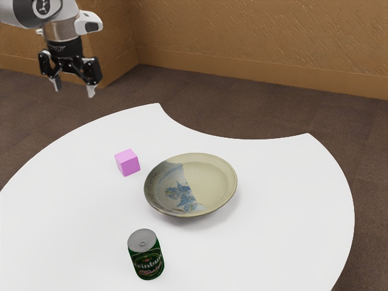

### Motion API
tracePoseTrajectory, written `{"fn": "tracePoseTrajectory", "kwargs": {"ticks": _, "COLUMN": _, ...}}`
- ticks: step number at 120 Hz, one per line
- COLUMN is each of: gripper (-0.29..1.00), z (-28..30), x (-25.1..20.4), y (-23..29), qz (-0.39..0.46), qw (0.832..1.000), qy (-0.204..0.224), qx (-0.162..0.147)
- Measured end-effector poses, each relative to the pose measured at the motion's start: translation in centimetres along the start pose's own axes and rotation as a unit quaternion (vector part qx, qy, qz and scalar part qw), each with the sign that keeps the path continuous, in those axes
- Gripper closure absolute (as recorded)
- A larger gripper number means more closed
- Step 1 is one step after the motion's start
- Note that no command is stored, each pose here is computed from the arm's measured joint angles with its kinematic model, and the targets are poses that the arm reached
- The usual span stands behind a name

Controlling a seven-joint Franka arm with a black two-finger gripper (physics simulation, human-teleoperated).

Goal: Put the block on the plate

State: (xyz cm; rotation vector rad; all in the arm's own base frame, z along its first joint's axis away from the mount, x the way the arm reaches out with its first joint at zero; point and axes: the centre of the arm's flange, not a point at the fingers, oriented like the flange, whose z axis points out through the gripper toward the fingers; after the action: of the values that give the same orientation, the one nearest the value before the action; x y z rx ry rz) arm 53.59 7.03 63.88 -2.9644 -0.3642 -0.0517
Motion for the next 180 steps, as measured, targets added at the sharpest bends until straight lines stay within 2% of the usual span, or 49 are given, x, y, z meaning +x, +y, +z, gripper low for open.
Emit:
{"fn": "tracePoseTrajectory", "kwargs": {"ticks": 20, "gripper": 0.00, "z": 0.1, "x": -0.1, "y": 2.1, "qz": 0.005, "qw": 1.000, "qy": 0.002, "qx": 0.000}}
{"fn": "tracePoseTrajectory", "kwargs": {"ticks": 50, "gripper": 0.00, "z": 10.8, "x": 2.2, "y": 4.9, "qz": 0.000, "qw": 0.999, "qy": -0.042, "qx": 0.012}}
{"fn": "tracePoseTrajectory", "kwargs": {"ticks": 80, "gripper": 0.00, "z": 20.5, "x": 4.8, "y": 2.6, "qz": -0.110, "qw": 0.992, "qy": -0.057, "qx": 0.006}}
{"fn": "tracePoseTrajectory", "kwargs": {"ticks": 96, "gripper": 0.00, "z": 24.5, "x": 6.3, "y": 2.2, "qz": -0.174, "qw": 0.983, "qy": -0.062, "qx": -0.014}}
{"fn": "tracePoseTrajectory", "kwargs": {"ticks": 144, "gripper": 0.00, "z": 30.1, "x": 13.6, "y": 1.9, "qz": -0.273, "qw": 0.962, "qy": -0.014, "qx": -0.012}}
{"fn": "tracePoseTrajectory", "kwargs": {"ticks": 180, "gripper": 0.00, "z": 33.7, "x": 15.3, "y": 1.4, "qz": -0.327, "qw": 0.945, "qy": -0.015, "qx": -0.021}}
